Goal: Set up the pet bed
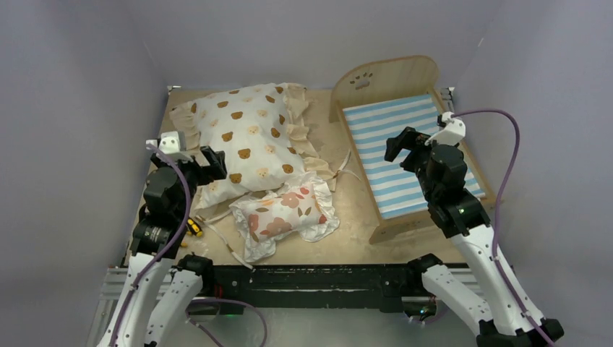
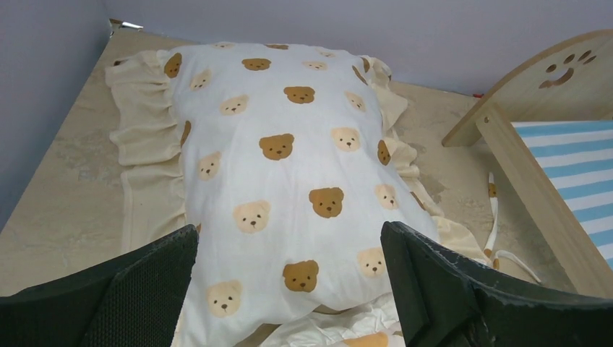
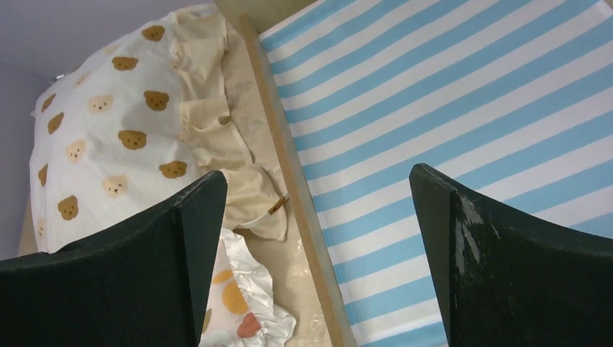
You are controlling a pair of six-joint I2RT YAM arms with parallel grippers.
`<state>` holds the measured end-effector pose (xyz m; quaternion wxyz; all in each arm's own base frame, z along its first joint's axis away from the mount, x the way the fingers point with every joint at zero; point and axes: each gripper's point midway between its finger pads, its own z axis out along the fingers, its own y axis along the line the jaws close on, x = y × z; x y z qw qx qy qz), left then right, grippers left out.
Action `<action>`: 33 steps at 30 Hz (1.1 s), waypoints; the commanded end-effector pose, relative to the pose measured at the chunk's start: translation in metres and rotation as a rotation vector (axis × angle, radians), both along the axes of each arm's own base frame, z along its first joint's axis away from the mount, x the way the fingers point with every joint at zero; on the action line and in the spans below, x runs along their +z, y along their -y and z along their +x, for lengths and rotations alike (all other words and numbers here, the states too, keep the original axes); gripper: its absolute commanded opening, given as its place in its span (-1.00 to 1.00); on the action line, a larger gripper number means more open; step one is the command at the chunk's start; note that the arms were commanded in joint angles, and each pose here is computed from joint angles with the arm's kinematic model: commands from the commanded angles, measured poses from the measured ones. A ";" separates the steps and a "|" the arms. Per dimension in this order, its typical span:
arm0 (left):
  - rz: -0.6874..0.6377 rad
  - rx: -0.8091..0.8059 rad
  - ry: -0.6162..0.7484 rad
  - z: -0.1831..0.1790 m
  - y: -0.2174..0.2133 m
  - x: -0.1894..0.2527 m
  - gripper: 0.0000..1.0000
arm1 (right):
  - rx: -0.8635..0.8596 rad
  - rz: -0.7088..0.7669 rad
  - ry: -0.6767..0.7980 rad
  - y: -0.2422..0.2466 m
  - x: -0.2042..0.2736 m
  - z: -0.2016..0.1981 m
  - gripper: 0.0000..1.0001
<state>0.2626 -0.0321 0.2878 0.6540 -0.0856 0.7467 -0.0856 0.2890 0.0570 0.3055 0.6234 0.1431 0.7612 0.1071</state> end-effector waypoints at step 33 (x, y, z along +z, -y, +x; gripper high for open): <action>0.058 -0.062 -0.321 0.022 0.014 -0.064 0.98 | 0.721 0.253 -0.111 -0.315 -0.070 0.147 0.98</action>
